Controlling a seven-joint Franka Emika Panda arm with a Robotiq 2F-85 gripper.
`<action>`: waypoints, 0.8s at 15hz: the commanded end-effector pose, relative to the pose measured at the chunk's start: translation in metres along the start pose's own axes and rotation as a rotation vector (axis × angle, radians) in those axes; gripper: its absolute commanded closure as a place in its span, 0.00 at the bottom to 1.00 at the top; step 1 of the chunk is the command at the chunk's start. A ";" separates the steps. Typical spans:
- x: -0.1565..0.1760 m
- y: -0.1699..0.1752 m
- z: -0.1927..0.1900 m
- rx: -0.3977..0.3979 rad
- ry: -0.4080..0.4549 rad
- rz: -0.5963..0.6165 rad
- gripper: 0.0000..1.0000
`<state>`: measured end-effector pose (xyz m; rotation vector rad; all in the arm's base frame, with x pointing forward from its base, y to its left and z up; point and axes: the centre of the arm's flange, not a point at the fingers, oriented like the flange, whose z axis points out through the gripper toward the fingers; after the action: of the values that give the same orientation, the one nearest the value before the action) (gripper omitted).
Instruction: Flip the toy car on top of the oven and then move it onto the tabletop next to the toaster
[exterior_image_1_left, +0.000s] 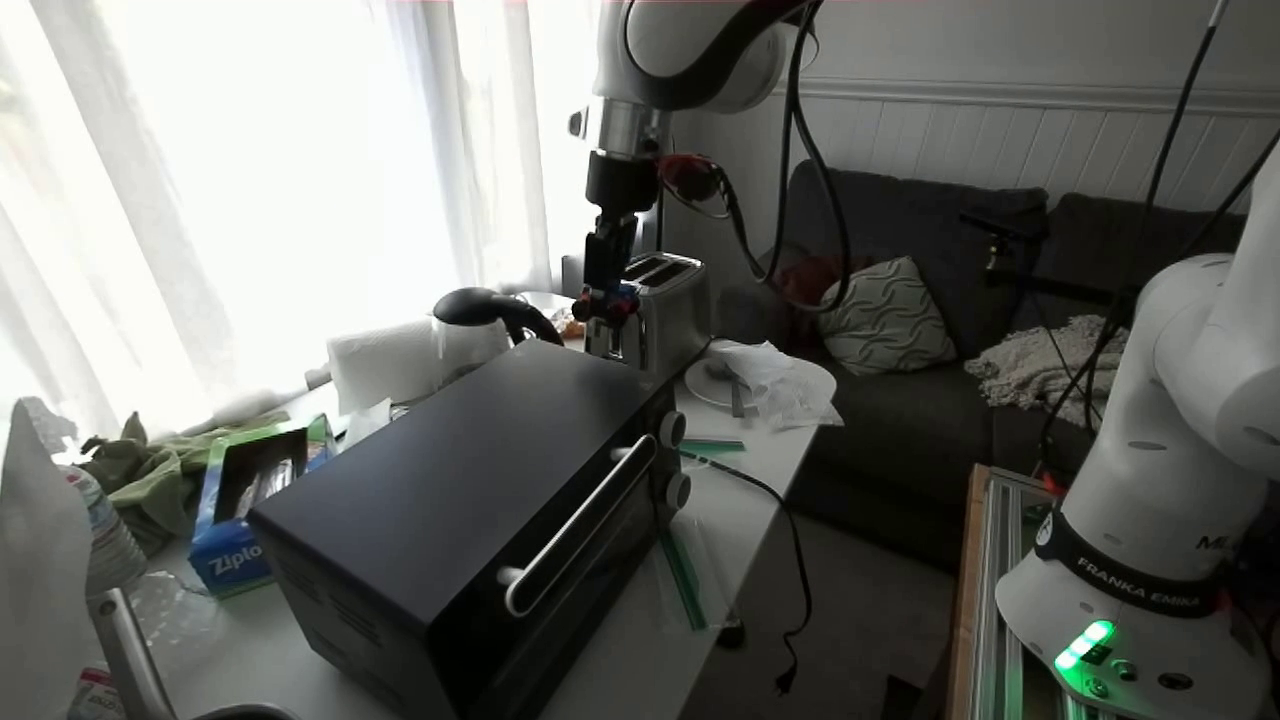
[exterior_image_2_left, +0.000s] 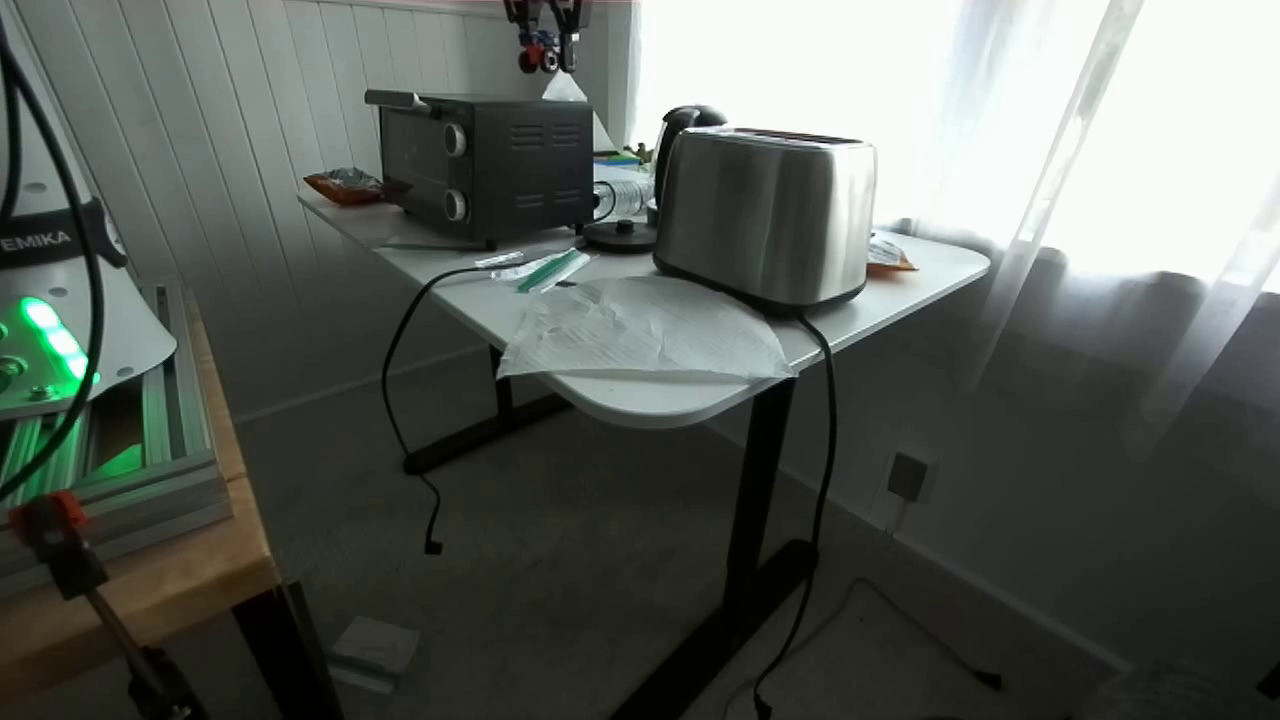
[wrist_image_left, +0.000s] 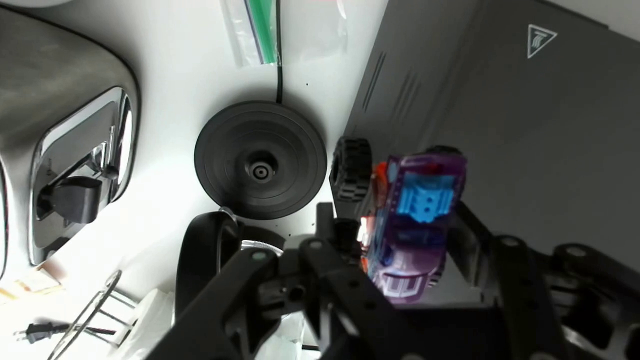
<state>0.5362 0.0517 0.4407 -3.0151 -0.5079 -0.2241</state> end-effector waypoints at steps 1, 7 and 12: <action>0.002 0.010 0.004 0.002 -0.014 0.026 0.68; -0.009 0.091 0.033 0.006 -0.031 0.120 0.68; -0.033 0.130 0.076 0.049 -0.105 0.104 0.68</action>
<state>0.5548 -0.0596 0.3749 -3.0441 -0.3365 -0.0864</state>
